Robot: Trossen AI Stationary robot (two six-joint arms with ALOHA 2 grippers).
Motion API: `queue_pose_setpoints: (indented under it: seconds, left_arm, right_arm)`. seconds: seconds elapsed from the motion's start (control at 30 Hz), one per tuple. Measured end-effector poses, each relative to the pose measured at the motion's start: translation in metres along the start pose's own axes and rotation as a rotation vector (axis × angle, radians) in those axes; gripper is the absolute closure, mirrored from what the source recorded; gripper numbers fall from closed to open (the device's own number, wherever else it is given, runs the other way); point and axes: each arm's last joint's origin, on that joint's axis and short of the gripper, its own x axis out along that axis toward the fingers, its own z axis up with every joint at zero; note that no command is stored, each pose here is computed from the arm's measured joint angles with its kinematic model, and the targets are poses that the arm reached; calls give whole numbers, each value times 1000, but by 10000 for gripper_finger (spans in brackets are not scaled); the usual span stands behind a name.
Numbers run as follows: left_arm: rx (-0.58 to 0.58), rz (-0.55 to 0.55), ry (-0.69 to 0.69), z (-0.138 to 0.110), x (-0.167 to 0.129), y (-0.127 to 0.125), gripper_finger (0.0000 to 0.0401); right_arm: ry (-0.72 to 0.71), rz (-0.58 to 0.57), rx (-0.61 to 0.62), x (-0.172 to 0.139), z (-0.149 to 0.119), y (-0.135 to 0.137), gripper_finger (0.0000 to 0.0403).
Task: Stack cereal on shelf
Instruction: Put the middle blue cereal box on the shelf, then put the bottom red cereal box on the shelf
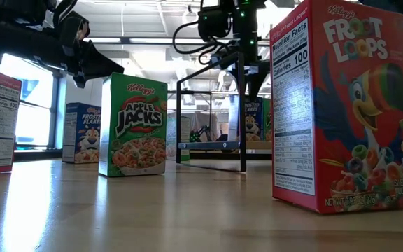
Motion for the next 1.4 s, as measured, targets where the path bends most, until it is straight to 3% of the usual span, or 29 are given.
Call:
queue_pose_setpoints:
  seconds: [0.3, 0.77, 0.97, 1.07, 1.2, 1.4]
  left_arm:
    - [-15, 0, 0, 0, 0, 0, 401]
    - [-17, 0, 0, 0, 0, 0, 401]
    - [-16, 0, 0, 0, 0, 0, 401]
    - [-17, 0, -1, 0, 0, 0, 401]
    - [-16, 4, 0, 0, 0, 0, 401]
    - [-15, 6, 8, -1, 0, 0, 401]
  right_arm:
    - [-2, -3, 5, 0, 0, 0, 179]
    - [-64, 5, 16, -11, -6, -2, 178]
    - [-197, -66, 87, -38, -17, -6, 178]
    - [-337, -26, 164, -49, -22, -10, 185]
    - [-455, 135, 296, -47, -27, -15, 224]
    - [-464, 306, 320, -65, -31, 7, 355]
